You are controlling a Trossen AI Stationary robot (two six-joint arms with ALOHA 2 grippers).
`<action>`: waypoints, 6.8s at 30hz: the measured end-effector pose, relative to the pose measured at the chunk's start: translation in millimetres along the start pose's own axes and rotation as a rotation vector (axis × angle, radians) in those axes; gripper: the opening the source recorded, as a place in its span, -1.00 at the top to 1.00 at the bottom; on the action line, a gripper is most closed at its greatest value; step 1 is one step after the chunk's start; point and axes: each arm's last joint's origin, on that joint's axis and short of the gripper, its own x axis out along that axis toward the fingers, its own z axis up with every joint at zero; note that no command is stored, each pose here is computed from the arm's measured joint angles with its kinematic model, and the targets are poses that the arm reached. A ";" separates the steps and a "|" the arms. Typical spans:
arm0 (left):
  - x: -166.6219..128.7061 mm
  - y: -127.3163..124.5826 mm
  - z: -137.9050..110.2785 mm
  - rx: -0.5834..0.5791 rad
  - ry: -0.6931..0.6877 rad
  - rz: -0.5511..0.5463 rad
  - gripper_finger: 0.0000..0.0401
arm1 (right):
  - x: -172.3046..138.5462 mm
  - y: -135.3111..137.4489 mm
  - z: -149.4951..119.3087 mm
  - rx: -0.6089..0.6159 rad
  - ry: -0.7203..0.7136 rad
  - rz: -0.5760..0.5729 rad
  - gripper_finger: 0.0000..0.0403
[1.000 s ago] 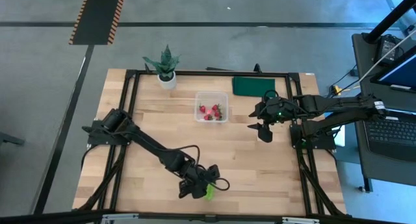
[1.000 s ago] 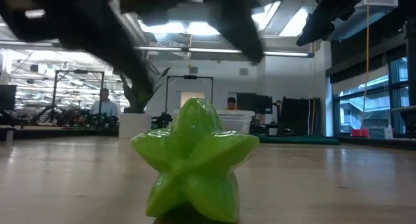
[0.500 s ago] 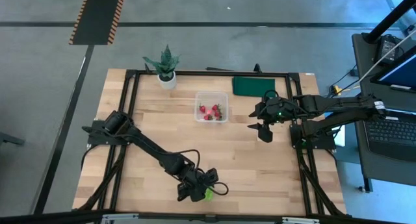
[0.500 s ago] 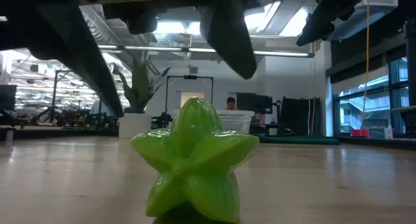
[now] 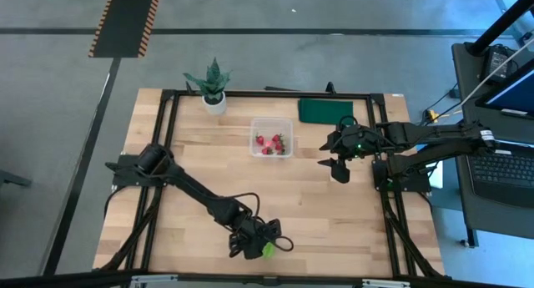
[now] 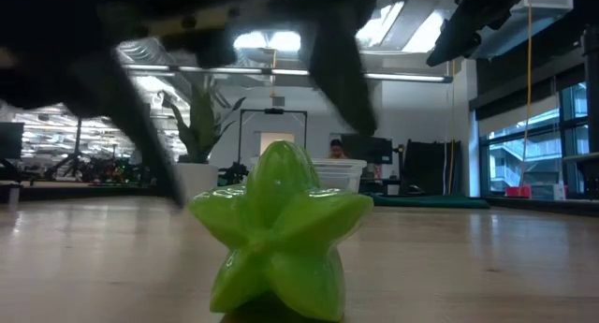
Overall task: Pick and placing Produce into tupperware
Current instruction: Put the starfruit into the transparent container, then return to Home Position
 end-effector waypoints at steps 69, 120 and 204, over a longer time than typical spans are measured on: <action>25.6 1.5 -13.1 -0.251 -0.067 -0.071 -0.13 | 0.0 0.1 0.1 0.003 -0.001 0.001 -0.16; -170.2 123.4 -141.7 -1.523 -0.089 0.776 -0.03 | -0.1 0.2 0.8 0.136 -0.008 0.003 -0.16; -349.7 43.3 -117.0 -1.091 -0.334 1.044 -0.52 | -94.6 -16.5 -4.0 -0.087 -0.603 -0.144 -0.16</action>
